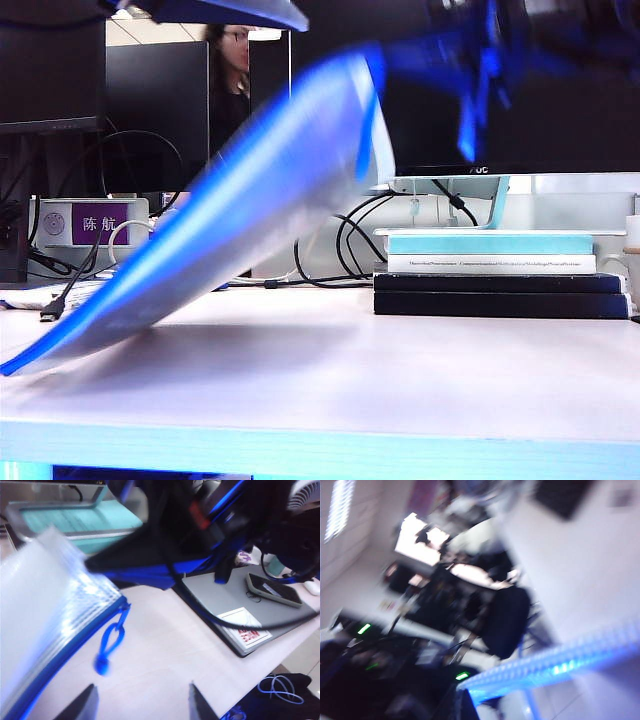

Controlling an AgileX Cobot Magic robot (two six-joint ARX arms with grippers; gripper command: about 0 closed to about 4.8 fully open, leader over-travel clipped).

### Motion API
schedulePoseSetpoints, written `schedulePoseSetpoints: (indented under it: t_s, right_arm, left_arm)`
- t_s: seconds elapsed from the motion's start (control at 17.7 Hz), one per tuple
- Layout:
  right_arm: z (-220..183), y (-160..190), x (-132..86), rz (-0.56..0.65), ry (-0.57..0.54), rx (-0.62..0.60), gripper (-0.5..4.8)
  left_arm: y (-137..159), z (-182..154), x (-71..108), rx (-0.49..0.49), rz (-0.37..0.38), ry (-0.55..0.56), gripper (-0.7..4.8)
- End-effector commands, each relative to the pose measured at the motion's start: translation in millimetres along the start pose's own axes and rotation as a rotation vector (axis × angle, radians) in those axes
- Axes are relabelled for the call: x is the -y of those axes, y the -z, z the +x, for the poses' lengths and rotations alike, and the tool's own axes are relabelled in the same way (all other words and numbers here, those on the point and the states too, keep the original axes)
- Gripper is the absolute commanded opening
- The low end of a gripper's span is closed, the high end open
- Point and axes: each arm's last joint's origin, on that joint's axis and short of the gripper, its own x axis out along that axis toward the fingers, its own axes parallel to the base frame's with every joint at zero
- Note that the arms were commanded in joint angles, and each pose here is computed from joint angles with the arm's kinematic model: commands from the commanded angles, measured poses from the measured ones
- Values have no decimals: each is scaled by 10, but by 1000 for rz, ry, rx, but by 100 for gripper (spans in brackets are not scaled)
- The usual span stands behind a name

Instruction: Pick up the transparent plastic file bag with a blue zipper and open its zipper.

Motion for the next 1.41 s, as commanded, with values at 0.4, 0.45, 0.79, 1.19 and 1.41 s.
schedulePoseSetpoints:
  t_s: [0.4,0.45,0.79,1.19,1.41]
  right_arm:
    - [335,93,-326,-39,-121,-108,-2]
    - [369,108,-341,-36,-129,-120,-2]
    - [367,107,-345,-54,-132,-120,-2]
    - [356,103,-337,-83,-131,-115,-3]
    - [357,104,-337,-81,-131,-116,-2]
  left_arm:
    - [-97,52,49,117,-52,43,242]
    - [-72,54,33,99,-47,1,242]
    - [43,-4,71,6,-18,-74,242]
    - [99,-201,275,4,60,-115,241]
    - [121,-181,232,23,85,-253,242]
